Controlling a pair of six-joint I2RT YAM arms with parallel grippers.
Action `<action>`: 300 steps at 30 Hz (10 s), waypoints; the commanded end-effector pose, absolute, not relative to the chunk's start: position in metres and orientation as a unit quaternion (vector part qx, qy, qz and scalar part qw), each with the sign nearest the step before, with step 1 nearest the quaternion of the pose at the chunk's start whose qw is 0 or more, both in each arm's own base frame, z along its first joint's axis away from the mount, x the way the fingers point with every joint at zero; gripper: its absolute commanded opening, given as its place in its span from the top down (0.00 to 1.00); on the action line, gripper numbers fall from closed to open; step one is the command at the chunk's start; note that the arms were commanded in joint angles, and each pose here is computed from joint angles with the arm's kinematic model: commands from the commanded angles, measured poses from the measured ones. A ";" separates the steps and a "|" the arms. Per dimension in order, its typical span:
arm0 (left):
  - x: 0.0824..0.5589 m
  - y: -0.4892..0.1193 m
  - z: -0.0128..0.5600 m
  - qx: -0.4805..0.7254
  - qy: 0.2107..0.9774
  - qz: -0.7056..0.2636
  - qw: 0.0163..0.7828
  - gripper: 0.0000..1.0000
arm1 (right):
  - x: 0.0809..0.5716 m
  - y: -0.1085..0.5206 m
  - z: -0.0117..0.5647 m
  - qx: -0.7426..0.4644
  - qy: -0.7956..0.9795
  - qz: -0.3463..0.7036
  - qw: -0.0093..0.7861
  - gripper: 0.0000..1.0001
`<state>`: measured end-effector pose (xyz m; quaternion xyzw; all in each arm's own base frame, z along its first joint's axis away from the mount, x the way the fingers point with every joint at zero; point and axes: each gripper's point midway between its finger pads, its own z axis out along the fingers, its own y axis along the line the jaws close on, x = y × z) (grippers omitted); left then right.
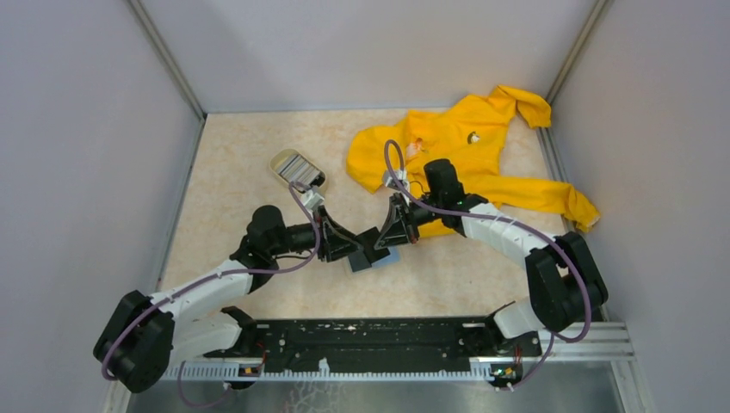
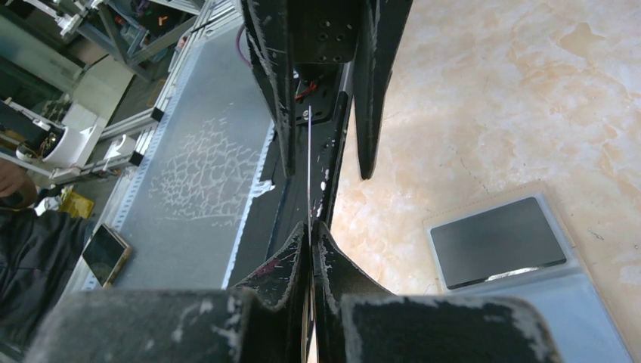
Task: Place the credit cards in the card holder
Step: Insert the credit card into the card holder.
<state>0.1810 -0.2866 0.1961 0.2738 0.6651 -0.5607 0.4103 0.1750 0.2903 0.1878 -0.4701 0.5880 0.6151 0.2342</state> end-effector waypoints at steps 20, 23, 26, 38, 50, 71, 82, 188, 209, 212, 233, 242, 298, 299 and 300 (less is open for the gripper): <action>0.183 -0.285 0.199 0.253 0.657 -0.596 0.388 1.00 | 0.195 0.293 0.186 -0.532 0.596 0.531 0.282 0.68; 0.181 -0.274 0.171 0.207 0.695 -0.591 0.354 1.00 | 0.214 0.281 0.177 -0.578 0.603 0.440 0.329 0.51; 0.176 -0.268 0.142 0.158 0.730 -0.587 0.312 1.00 | 0.231 0.266 0.162 -0.627 0.586 0.349 0.376 0.50; 0.198 -0.264 0.094 0.036 0.782 -0.577 0.233 1.00 | 0.218 0.241 0.081 -0.778 0.454 0.232 0.369 0.43; 0.219 -0.265 0.072 -0.051 0.785 -0.587 0.192 1.00 | 0.222 0.249 0.052 -0.783 0.485 0.208 0.328 0.55; 0.224 -0.270 0.039 -0.138 0.803 -0.552 0.180 1.00 | 0.223 0.250 0.050 -0.780 0.496 0.206 0.320 0.56; 0.225 -0.277 0.021 -0.149 0.817 -0.532 0.165 1.00 | 0.223 0.250 0.048 -0.782 0.498 0.204 0.313 0.56; 0.241 -0.291 0.010 -0.071 0.861 -0.488 0.127 0.66 | 0.262 0.307 0.064 -0.659 0.646 0.023 0.384 1.00; 0.238 -0.289 0.043 0.012 0.870 -0.441 0.221 0.92 | 0.251 0.286 0.118 -0.566 0.686 0.310 0.336 0.99; 0.243 -0.282 0.028 0.002 0.889 -0.399 0.224 0.95 | 0.255 0.284 0.113 -0.563 0.693 0.301 0.334 0.99; 0.253 -0.303 0.012 0.012 0.897 -0.391 0.207 0.97 | 0.267 0.277 0.079 -0.550 0.731 0.269 0.302 0.99; 0.258 -0.321 0.026 0.022 0.878 -0.432 0.205 0.95 | 0.267 0.277 0.080 -0.549 0.731 0.268 0.303 0.99; 0.225 -0.316 0.064 0.017 0.809 -0.501 0.307 0.64 | 0.283 0.252 0.075 -0.201 0.851 0.398 0.278 0.58; 0.226 -0.316 0.059 0.015 0.814 -0.495 0.304 0.65 | 0.284 0.251 0.072 -0.197 0.854 0.395 0.276 0.59; 0.226 -0.316 0.055 0.016 0.818 -0.491 0.301 0.66 | 0.285 0.250 0.070 -0.195 0.856 0.392 0.275 0.59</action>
